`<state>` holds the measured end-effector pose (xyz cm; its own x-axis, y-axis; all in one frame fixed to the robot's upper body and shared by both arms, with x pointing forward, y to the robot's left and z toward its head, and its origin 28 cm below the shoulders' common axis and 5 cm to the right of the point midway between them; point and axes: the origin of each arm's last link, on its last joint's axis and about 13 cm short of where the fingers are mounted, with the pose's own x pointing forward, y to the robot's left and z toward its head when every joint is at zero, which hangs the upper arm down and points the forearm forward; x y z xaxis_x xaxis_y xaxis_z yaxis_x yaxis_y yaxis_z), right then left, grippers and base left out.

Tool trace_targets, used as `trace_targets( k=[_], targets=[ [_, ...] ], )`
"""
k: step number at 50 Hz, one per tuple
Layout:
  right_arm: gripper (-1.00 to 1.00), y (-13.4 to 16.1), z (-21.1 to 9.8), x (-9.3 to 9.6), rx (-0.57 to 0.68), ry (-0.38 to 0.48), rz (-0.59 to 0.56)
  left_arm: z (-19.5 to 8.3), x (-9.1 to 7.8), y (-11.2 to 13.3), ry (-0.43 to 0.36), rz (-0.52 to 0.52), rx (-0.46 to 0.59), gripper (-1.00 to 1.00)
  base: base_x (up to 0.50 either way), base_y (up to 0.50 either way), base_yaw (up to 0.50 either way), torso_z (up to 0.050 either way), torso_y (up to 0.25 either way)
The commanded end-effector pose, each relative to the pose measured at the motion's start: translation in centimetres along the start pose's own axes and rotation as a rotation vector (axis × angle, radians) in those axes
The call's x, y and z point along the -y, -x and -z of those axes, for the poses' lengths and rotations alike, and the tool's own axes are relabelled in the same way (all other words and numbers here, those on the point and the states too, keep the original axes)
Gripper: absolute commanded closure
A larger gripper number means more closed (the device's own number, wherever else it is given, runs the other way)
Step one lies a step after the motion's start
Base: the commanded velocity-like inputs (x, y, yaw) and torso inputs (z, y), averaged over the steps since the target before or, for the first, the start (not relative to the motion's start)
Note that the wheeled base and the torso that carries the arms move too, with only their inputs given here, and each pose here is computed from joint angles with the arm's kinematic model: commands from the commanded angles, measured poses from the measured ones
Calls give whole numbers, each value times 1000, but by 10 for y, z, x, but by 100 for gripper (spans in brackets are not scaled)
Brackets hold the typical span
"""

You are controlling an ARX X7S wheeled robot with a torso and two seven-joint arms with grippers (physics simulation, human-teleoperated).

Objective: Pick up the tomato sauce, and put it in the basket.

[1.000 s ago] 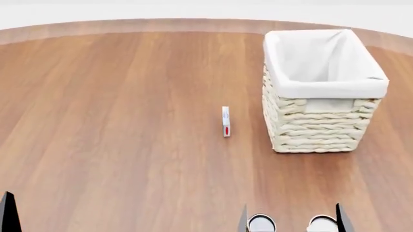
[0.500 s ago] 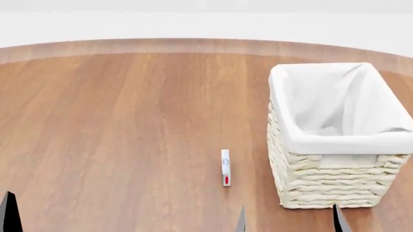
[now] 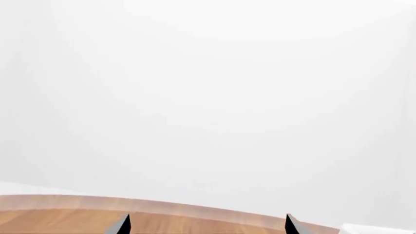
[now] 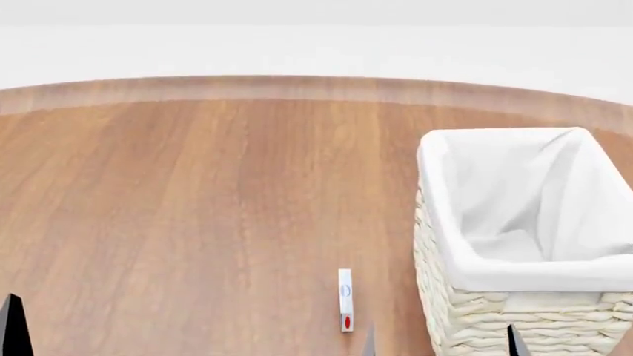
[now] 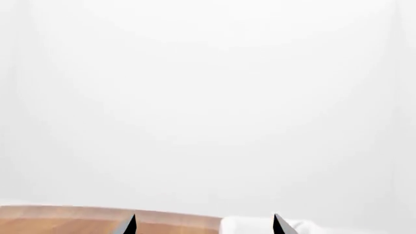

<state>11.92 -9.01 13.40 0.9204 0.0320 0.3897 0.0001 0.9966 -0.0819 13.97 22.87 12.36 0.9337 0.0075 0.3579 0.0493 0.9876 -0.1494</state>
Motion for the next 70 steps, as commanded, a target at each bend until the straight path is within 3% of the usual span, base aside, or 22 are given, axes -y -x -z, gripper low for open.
trace_targets(
  k=[1, 16, 42, 43, 44, 70],
  targets=[
    [-100, 14, -2, 0, -21, 5, 2, 2, -1, 0, 2, -1, -4, -100, 0, 0, 0, 0, 0],
    [-100, 64, 4, -10, -94, 3, -9, 6, -2, 5, 19, 10, -16, -100, 0, 0, 0, 0, 0],
    [-100, 143, 17, -16, -231, -16, 84, 9, -5, 12, 32, 26, -27, -100, 0, 0, 0, 0, 0],
    [-100, 160, 27, -30, -296, -134, 122, 9, -5, 14, 34, 21, -31, -100, 0, 0, 0, 0, 0],
    [-100, 173, 40, -26, -346, -79, 98, 9, -5, 14, 35, 20, -31, -100, 0, 0, 0, 0, 0],
    [-100, 174, 51, -26, -379, -92, 100, 13, -6, 12, 36, 17, -37, -100, 0, 0, 0, 0, 0]
  ],
)
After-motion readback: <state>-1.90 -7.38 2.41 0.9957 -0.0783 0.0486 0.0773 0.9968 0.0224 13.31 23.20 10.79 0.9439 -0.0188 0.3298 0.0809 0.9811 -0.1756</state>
